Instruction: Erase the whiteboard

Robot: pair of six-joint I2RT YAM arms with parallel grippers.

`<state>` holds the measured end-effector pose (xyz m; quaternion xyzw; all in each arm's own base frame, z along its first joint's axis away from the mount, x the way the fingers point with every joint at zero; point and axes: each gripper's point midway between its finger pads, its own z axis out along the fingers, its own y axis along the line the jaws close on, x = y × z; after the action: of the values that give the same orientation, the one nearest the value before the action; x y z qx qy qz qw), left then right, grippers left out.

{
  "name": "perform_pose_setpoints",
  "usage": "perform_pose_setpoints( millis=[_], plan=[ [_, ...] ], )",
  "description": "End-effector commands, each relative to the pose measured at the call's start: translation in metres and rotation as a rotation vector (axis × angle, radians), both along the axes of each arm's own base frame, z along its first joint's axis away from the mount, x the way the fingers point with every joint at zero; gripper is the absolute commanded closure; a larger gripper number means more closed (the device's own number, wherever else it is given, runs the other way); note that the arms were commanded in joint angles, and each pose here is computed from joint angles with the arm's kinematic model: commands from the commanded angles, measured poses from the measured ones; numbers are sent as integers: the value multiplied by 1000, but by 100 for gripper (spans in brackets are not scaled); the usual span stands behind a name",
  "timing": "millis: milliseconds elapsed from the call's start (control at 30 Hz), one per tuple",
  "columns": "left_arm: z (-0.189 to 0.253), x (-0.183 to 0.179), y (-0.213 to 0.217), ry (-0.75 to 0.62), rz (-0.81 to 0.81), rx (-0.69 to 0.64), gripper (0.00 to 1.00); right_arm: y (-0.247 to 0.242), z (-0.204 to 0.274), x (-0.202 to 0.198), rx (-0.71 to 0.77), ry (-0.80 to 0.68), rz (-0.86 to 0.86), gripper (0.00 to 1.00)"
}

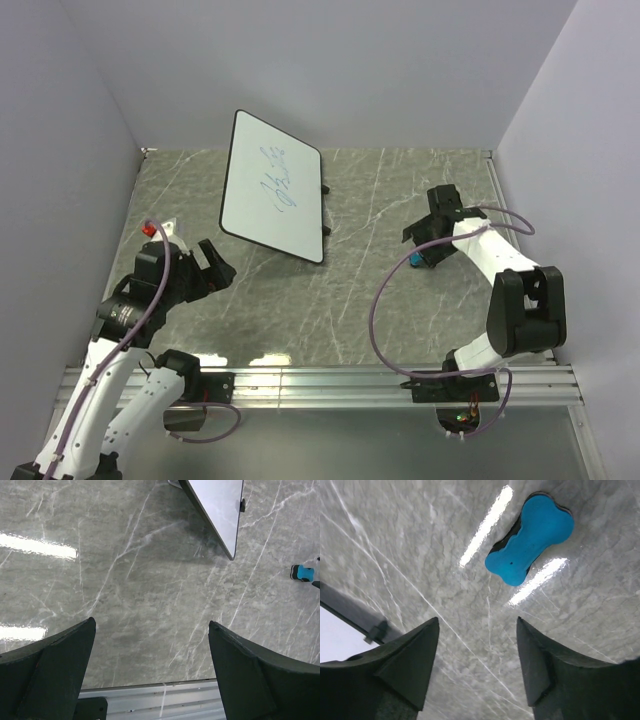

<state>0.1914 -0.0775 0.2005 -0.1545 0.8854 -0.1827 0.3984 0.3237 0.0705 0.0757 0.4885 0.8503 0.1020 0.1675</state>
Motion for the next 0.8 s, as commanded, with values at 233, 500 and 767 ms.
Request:
perform_pose_setpoints(
  millis=[233,500,767],
  plan=[
    [0,5,-5,-7,-32,7,1,-34,-9,8,-75,63,-146,25],
    [-2,6,-4,1,-19,10,1,-46,-32,11,-51,102,-190,28],
    [-3,7,-1,7,1,16,1,-41,-58,17,-28,161,-174,40]
  ],
)
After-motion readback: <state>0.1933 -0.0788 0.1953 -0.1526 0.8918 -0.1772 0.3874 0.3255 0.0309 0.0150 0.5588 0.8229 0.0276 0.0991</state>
